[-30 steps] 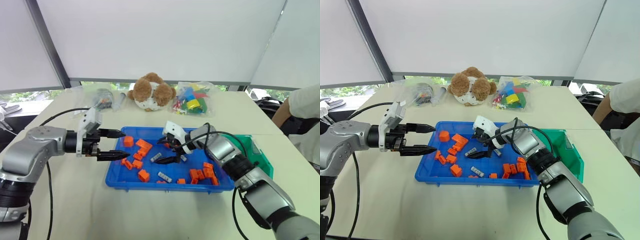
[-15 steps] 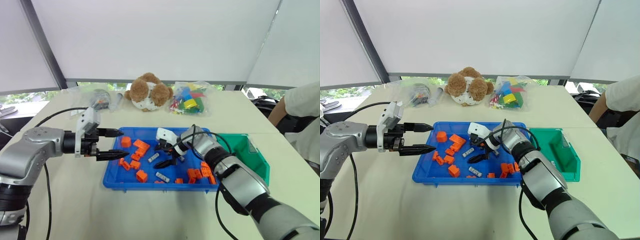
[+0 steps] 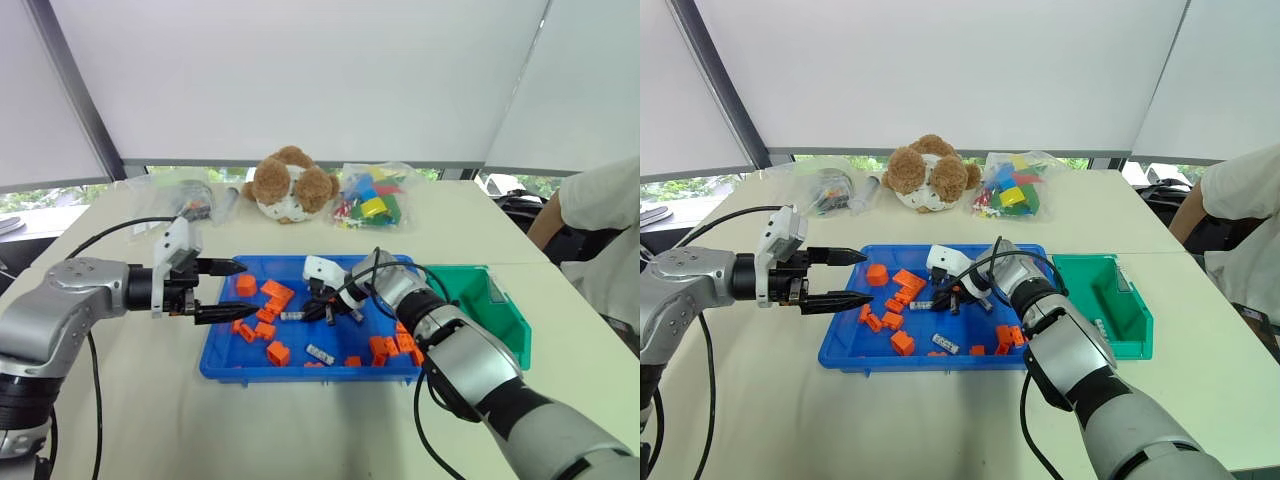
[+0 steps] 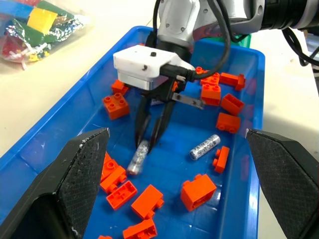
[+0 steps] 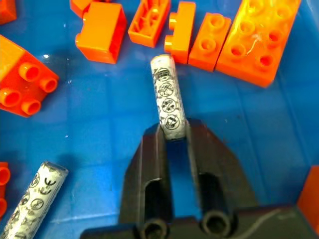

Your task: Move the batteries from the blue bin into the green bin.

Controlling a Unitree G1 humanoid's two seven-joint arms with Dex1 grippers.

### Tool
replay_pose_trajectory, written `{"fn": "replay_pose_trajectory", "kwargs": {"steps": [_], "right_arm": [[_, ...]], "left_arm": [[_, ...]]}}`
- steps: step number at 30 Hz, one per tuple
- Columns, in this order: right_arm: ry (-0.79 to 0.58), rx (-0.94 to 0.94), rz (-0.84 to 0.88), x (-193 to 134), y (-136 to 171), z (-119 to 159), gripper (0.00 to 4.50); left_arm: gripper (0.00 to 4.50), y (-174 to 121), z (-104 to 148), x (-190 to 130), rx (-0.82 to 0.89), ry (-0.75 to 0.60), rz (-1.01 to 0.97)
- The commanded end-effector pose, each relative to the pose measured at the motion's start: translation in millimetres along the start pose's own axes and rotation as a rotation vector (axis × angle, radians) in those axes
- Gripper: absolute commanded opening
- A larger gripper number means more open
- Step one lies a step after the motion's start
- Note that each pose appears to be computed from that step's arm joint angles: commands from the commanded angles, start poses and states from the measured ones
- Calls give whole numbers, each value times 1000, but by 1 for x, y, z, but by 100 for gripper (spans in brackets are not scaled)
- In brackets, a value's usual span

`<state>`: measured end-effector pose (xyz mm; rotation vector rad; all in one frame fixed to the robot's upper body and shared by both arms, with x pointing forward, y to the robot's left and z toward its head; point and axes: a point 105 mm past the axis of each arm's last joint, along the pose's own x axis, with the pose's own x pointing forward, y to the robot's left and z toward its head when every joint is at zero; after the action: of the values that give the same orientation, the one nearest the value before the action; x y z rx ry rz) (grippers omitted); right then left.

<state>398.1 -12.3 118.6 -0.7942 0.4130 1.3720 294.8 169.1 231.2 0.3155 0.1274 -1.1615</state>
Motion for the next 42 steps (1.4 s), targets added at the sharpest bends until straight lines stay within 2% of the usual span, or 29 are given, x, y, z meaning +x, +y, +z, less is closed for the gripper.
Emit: {"fn": "replay_pose_trajectory", "kwargs": {"steps": [1, 5, 10, 15, 19, 24, 30, 31, 32, 38, 42], "right_arm": [[18, 0, -13, -5, -2, -7, 7], [-84, 7, -66, -41, -12, -4, 7], [-164, 1, -235, -120, -1, -7, 7], [-64, 114, -503, -206, 24, -41, 7], [28, 220, -676, -257, 36, -66, 7], [166, 294, -742, -277, 52, -103, 7], [218, 341, -759, -279, 56, -124, 7], [213, 345, -758, -278, 56, -125, 103], [208, 347, -759, -278, 56, -124, 141], [152, 278, -757, -281, 48, -101, 443], [-2, 199, -667, -262, 40, -56, 443]], "left_arm": [[450, -2, 13, -4, 42, -44, 8], [450, -2, 11, -2, 36, -48, 4], [450, -1, 9, 2, 32, -57, -11], [450, 0, 7, 10, 28, -69, -41], [450, 1, 6, 17, 31, -77, -68], [450, 3, 7, 23, 42, -87, -92], [450, 5, 9, 27, 50, -90, -101], [450, 6, 9, 27, 51, -90, -101], [450, 5, 9, 26, 51, -89, -100], [450, 5, 9, 25, 52, -85, -93], [450, 5, 9, 24, 52, -83, -88]]}}
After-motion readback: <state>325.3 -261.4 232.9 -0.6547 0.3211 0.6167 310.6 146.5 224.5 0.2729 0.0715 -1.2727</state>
